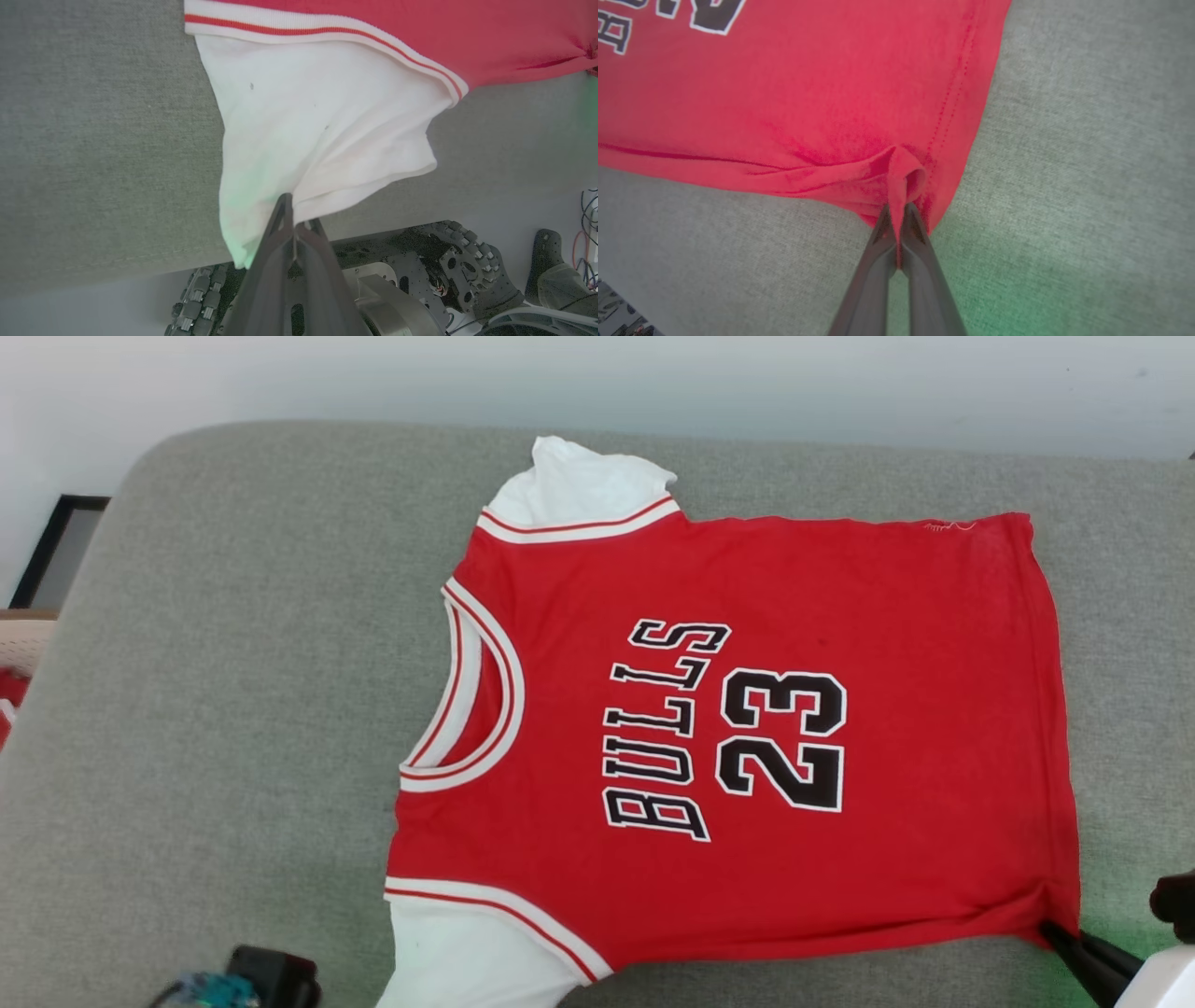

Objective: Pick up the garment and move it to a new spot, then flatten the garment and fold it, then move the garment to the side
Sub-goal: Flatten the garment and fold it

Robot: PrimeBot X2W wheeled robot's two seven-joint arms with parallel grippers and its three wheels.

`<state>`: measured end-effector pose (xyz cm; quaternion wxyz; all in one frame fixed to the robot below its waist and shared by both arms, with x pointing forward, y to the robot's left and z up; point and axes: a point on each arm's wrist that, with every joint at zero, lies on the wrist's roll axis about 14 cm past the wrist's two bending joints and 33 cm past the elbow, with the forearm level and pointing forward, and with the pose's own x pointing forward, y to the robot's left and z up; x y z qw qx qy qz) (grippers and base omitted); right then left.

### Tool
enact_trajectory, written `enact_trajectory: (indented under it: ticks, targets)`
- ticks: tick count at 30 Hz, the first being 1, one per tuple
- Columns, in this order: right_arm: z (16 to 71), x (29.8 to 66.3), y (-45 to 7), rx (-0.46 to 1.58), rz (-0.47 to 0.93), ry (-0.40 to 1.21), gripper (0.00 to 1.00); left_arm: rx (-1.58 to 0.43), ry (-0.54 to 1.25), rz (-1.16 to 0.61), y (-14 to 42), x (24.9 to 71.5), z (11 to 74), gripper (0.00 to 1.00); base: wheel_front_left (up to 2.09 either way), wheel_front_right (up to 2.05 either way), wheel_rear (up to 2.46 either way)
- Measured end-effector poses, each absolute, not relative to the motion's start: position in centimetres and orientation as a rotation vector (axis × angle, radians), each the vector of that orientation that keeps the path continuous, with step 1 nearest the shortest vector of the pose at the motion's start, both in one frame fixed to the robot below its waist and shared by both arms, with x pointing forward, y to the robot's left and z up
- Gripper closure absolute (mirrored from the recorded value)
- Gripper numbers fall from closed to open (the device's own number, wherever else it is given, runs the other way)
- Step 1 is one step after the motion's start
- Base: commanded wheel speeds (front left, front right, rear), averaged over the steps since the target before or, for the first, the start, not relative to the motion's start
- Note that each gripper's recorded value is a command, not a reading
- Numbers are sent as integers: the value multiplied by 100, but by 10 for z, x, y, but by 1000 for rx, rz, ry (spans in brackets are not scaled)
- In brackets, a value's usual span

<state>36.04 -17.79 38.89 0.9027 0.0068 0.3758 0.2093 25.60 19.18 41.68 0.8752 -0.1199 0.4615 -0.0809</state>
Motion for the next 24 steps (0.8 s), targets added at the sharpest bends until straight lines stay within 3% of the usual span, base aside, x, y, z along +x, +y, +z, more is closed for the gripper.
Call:
enact_trajectory:
  ticks: [5, 14, 24]
  targets:
    - [406, 367, -169, 34, 429, 739, 100, -146, 862, -175, 209, 290, 443, 100, 0, 0, 0]
    - [454, 430, -166, -41, 415, 600, 100, 108, 600, -296, 220, 396, 516, 100, 0, 0, 0]
    - [446, 489, -168, -87, 385, 648, 100, 166, 605, -405, 201, 490, 504, 100, 0, 0, 0]
